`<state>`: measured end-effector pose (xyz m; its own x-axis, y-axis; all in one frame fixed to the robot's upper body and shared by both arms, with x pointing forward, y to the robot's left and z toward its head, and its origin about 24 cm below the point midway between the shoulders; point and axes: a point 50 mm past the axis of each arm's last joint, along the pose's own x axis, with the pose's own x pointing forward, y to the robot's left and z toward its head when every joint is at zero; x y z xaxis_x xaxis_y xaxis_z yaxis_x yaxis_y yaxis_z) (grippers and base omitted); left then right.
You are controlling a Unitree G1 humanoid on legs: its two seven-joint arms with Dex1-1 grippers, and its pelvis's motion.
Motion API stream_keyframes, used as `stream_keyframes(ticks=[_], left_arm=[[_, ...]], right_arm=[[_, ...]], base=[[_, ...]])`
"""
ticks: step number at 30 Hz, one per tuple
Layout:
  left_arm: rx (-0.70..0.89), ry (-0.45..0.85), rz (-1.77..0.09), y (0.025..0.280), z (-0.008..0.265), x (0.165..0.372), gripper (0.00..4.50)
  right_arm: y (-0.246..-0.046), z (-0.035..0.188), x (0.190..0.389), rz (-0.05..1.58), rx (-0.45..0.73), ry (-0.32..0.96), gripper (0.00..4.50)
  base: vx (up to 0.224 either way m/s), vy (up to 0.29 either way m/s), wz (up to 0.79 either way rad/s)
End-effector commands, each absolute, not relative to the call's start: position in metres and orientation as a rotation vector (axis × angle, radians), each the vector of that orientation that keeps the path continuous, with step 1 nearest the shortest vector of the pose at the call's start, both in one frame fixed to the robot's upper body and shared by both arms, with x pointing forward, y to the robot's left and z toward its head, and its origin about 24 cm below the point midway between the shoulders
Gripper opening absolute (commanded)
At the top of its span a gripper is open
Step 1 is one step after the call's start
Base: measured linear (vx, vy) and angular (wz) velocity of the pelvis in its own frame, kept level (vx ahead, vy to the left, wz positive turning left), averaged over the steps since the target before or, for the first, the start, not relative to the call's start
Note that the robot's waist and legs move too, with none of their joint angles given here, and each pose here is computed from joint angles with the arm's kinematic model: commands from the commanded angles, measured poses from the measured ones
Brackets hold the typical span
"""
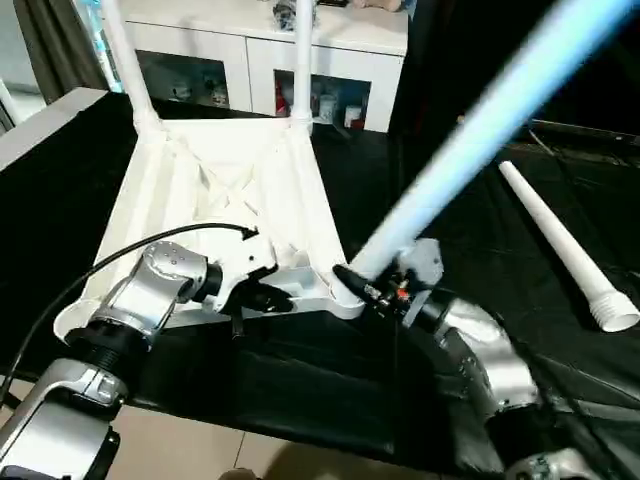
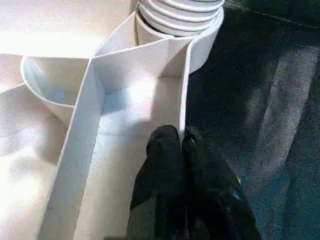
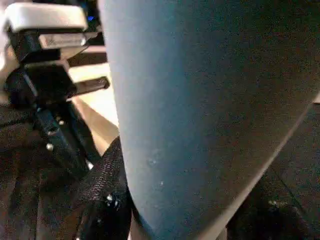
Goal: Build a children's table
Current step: Insert table leg to table base
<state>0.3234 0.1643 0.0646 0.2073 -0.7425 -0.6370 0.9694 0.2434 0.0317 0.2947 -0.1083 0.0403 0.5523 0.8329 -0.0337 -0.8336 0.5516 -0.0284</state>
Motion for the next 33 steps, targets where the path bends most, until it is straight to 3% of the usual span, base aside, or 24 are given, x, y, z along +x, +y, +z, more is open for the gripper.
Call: stream_keyframes(ticks=[1, 5, 14, 21, 33], left_arm=[[0.542, 0.535, -1.122, 0.180, 0.080, 0.336, 0.00], [0.553, 0.541, -1.131, 0.181, 0.076, 0.332, 0.00], [0.600, 0.547, -1.218, 0.178, 0.076, 0.323, 0.00], [0.665, 0.534, -1.395, 0.168, 0.076, 0.314, 0.00], [0.757, 0.565, -1.433, 0.166, 0.078, 0.323, 0.00]], right_arm=[[-0.103, -0.010, 0.263, 1.200, -0.096, 0.338, 1.91], [-0.097, -0.013, 0.265, 1.323, -0.129, 0.415, 1.91], [-0.087, -0.011, 0.273, 1.356, -0.110, 0.411, 1.91], [-0.085, -0.010, 0.263, 1.486, -0.094, 0.411, 1.91], [-0.085, -0.008, 0.257, 1.612, -0.110, 0.422, 1.91]], base=[[0.000, 0.000, 0.00], [0.000, 0.000, 0.00], [0.000, 0.000, 0.00], [0.000, 0.000, 0.00], [0.000, 0.000, 0.00]])
